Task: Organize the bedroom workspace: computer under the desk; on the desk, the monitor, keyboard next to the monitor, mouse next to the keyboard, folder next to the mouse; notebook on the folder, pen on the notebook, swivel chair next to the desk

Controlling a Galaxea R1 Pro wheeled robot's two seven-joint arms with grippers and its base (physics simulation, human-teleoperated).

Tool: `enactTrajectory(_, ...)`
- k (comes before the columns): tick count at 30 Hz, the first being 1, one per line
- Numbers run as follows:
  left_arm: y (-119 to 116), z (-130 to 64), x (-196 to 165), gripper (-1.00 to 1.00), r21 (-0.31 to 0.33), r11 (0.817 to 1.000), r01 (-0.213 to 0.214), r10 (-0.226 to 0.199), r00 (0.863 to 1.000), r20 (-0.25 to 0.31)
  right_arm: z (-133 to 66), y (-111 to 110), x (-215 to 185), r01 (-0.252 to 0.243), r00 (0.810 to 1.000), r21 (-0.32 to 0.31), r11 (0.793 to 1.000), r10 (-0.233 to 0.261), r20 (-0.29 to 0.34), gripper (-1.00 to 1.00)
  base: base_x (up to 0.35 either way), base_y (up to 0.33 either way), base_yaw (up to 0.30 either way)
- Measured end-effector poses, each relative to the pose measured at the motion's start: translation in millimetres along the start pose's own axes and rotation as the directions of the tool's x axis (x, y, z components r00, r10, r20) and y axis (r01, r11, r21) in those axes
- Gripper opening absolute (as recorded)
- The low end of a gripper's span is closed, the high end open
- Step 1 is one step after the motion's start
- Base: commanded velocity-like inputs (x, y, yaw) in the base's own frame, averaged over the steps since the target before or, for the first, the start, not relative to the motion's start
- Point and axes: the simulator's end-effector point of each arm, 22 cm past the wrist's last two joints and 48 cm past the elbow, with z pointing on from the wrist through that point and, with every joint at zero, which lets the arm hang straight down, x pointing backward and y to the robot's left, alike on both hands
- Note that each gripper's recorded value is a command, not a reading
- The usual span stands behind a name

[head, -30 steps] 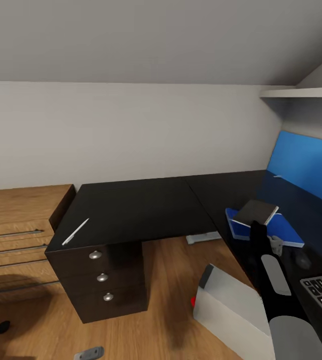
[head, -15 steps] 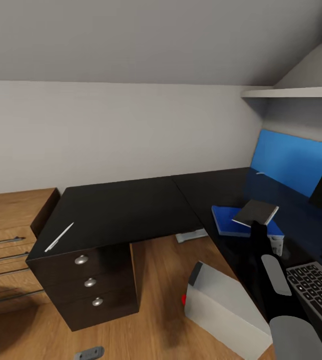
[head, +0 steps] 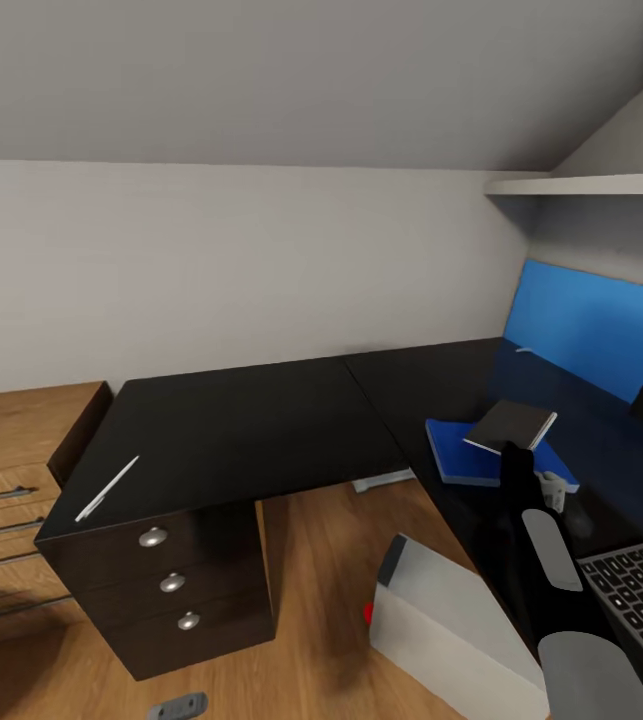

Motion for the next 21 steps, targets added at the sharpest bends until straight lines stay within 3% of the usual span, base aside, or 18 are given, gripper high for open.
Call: enactTrajectory(21, 0.1, 0.1, 0.2, 1.00, 0.000, 1.000, 0.000, 0.000, 1.000, 0.000, 0.1, -1.9, -0.9, 0.000, 1.000, 0.008, 1.000, 0.000, 0.001, -1.00, 0.003, 0.000, 0.000)
